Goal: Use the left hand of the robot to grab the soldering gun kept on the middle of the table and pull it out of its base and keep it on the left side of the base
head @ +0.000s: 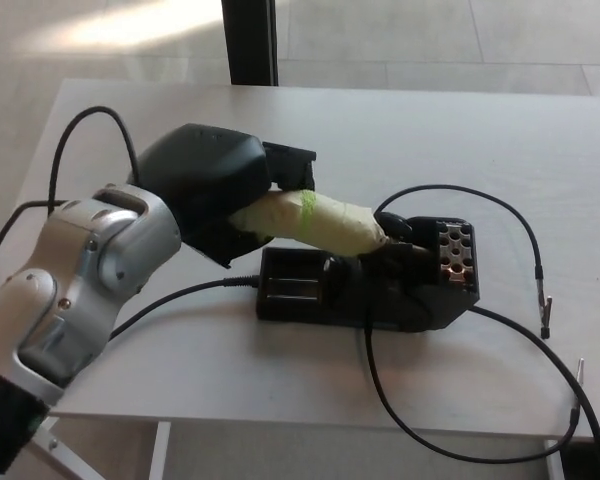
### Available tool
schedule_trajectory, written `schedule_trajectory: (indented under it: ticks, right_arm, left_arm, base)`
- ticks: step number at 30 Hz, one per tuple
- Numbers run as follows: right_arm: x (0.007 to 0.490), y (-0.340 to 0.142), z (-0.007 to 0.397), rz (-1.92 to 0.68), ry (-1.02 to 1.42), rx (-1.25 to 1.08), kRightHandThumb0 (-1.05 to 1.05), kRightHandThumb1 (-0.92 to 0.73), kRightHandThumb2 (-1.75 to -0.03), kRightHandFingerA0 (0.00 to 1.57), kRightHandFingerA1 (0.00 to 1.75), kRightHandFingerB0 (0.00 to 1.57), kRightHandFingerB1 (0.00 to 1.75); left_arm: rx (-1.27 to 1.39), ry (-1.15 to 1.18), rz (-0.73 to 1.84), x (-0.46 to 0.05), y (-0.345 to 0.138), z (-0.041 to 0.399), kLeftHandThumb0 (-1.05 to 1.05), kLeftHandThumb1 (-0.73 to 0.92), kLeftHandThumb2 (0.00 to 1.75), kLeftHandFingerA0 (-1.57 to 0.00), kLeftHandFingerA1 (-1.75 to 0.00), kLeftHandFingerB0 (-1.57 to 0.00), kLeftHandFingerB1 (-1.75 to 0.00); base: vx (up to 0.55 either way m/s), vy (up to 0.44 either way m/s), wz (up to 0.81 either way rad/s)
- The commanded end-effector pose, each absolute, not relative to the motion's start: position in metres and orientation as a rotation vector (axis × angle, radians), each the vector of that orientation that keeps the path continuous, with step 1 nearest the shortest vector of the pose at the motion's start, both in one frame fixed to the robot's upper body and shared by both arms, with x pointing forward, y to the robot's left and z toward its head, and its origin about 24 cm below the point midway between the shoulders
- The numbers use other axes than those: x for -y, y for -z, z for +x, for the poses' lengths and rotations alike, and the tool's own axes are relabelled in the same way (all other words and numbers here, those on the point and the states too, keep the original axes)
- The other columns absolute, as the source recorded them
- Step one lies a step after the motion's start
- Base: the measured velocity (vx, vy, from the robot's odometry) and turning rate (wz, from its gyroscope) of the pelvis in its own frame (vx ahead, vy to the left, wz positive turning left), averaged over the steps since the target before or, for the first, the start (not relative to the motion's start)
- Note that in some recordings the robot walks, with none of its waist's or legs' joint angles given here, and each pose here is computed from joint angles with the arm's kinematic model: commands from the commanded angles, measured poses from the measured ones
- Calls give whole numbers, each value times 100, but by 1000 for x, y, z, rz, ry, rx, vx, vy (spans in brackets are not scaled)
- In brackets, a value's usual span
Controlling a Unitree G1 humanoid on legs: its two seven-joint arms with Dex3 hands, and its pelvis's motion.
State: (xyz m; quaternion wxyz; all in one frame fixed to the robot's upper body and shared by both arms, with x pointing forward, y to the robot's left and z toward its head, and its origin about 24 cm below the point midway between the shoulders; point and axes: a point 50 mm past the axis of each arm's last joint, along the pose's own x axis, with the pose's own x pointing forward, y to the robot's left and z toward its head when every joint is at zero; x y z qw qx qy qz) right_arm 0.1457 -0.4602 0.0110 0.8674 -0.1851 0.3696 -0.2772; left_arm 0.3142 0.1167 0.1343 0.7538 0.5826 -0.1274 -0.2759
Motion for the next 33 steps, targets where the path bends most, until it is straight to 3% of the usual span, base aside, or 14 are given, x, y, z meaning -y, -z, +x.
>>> schedule_trajectory:
  ticks: [1,6,7,8,9,13,16,17,18,20,29,30,31,33]
  right_arm:
    - [464,-19,145,-431,564,-751,-104,-39,-133,135,92,65,118]
    - [464,-19,147,-460,551,-763,-98,-35,-123,136,85,67,126]
    - [464,-19,147,-456,555,-759,-100,-40,-130,134,93,69,115]
    - [464,-20,148,-462,552,-762,-99,-35,-122,137,86,65,126]
    - [464,-21,149,-465,552,-760,-104,-42,-132,135,91,69,117]
    - [465,-22,150,-480,547,-760,-100,-40,-129,134,92,71,116]
    - [465,-22,150,-481,546,-762,-96,-39,-127,137,95,72,115]
    - [465,-23,150,-490,542,-766,-101,-35,-124,134,92,71,117]
    - [465,-23,150,-485,539,-760,-98,-40,-128,137,95,72,115]
    - [466,-25,151,-484,541,-759,-105,-42,-132,134,90,70,117]
    - [466,-25,151,-474,545,-747,-101,-39,-130,137,91,72,117]
    - [466,-24,151,-470,546,-747,-105,-39,-131,137,89,71,118]
    - [465,-24,151,-466,548,-749,-105,-39,-131,136,90,70,118]
    - [465,-23,151,-461,552,-751,-104,-40,-131,136,91,71,118]
  left_arm:
    - [189,599,1251,-137,-146,316,-11,56,119,-86,-175,-73,-163]
    - [173,578,1297,-156,-160,319,-12,53,117,-85,-175,-73,-160]
    - [150,559,1333,-167,-173,321,-11,57,114,-86,-175,-75,-159]
    - [153,552,1376,-173,-180,322,-12,63,104,-84,-175,-74,-157]
    - [196,542,1480,-182,-195,323,-6,64,98,-90,-168,-76,-144]
    - [248,518,1745,-202,-231,325,-11,58,88,-90,-166,-80,-140]
    - [284,503,1833,-209,-245,323,-13,55,76,-85,-173,-72,-153]
    - [263,500,1862,-212,-252,322,-11,63,70,-91,-173,-65,-144]
    - [229,490,1899,-213,-260,321,-23,69,64,-79,-160,-67,-124]
    - [200,470,1906,-216,-279,318,-20,74,69,-76,-169,-64,-143]
    - [260,501,1833,-218,-264,306,-18,62,70,-77,-175,-61,-161]
    - [239,518,1787,-218,-252,304,-15,60,72,-88,-170,-76,-127]
    - [250,532,1735,-219,-241,303,-19,48,100,-119,-135,-93,-117]
    - [193,577,1670,-220,-214,297,-17,51,103,-119,-136,-96,-121]
  base:
    - [0,0,0]
    - [0,0,-1]
    - [0,0,0]
    - [0,0,7]
    - [0,0,0]
    - [0,0,0]
    - [0,0,0]
    - [0,0,0]
    - [0,0,0]
    - [0,0,0]
    - [0,0,0]
    - [0,0,0]
    - [0,0,0]
    - [0,0,0]
